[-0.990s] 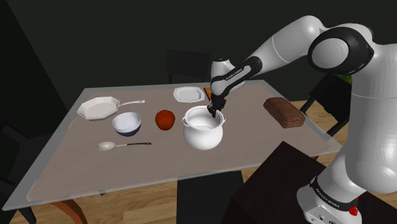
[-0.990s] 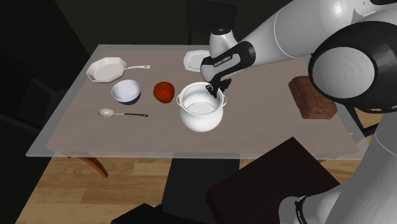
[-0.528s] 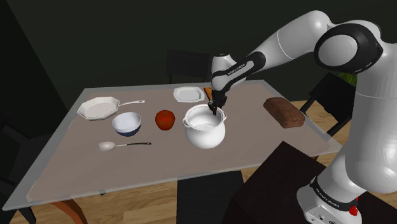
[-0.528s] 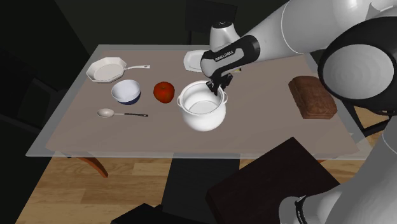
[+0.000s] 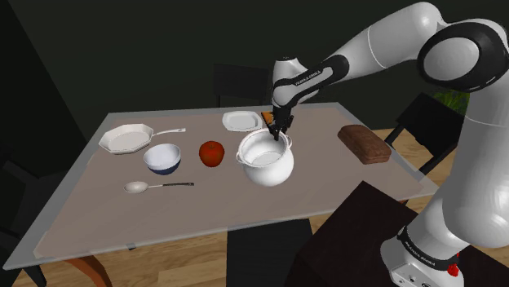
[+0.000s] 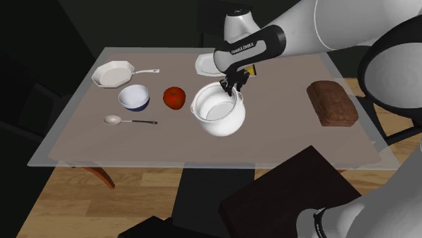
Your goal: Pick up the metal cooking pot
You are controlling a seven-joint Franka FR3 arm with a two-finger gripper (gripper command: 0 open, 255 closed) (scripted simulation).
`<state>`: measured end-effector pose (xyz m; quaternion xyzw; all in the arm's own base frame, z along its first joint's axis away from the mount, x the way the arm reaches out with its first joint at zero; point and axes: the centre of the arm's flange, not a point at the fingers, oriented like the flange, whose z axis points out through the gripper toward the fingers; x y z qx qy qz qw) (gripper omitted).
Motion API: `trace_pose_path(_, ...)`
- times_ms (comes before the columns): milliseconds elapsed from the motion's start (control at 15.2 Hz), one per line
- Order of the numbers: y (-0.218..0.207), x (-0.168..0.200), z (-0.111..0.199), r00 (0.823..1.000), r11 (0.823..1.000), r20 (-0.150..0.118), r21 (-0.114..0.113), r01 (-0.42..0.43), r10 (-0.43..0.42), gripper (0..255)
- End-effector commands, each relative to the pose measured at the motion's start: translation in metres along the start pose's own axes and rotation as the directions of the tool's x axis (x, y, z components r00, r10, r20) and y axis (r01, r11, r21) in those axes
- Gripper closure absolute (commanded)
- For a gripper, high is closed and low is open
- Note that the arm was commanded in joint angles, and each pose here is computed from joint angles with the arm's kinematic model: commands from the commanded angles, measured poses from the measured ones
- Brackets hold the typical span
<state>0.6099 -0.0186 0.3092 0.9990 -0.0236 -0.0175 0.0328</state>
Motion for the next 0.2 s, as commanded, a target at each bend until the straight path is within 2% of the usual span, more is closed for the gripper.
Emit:
trace_pose_path(0,0.0004,0.0032,-0.0147,1.000,1.000,-0.007,0.001,-0.001,0.001,255)
trace_pose_path(132,0.0005,0.0032,-0.0155,1.000,1.000,-0.007,0.001,-0.001,0.001,255)
